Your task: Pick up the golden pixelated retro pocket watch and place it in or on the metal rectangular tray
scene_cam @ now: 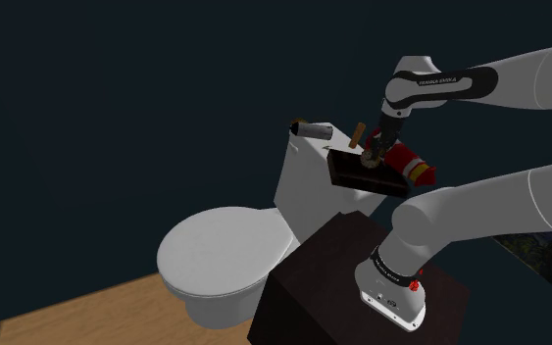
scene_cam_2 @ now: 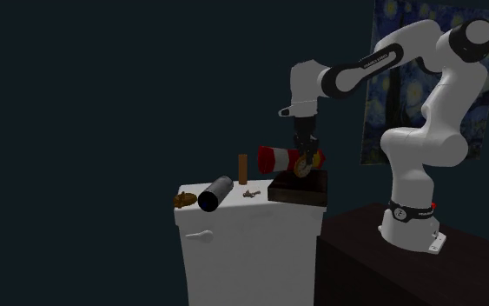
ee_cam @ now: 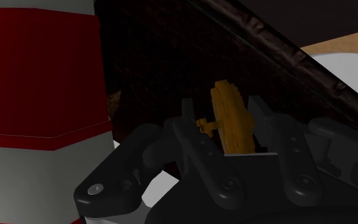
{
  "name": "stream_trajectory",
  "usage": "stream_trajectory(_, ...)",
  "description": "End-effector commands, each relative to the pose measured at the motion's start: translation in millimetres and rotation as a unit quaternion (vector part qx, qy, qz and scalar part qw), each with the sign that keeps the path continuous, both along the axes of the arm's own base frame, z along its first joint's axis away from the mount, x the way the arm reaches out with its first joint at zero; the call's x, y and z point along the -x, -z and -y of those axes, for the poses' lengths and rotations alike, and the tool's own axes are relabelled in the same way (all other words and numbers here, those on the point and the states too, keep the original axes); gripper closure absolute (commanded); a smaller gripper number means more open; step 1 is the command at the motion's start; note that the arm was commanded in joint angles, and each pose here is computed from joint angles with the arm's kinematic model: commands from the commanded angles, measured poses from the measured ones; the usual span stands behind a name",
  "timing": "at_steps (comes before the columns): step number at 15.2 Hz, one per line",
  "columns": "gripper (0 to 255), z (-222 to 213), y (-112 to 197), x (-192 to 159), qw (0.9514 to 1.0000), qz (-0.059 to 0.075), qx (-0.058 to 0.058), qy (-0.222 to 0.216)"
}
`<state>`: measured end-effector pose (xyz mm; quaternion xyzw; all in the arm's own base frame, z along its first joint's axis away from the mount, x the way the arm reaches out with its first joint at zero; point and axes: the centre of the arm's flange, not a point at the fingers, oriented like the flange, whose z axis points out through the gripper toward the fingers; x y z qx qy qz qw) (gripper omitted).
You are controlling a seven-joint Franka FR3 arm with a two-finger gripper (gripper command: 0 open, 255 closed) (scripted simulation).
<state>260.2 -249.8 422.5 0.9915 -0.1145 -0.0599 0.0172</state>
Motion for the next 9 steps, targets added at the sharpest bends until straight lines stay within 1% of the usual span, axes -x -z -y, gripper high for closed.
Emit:
stream_trajectory(1, 255, 0.0, 0.0, 0.0, 1.0000, 0.000, 0.000, 0.000)
stream_trajectory(2, 0, 0.0, 0.0, 0.0, 1.0000, 0.000, 0.000, 0.000)
stream_trajectory(7, 0, 0.0, 0.0, 0.0, 1.0000, 0.000, 0.000, 0.000)
stream_trajectory(9, 0, -0.5, -26.2, -3.2, 1.0000, 0.000, 0.000, 0.000)
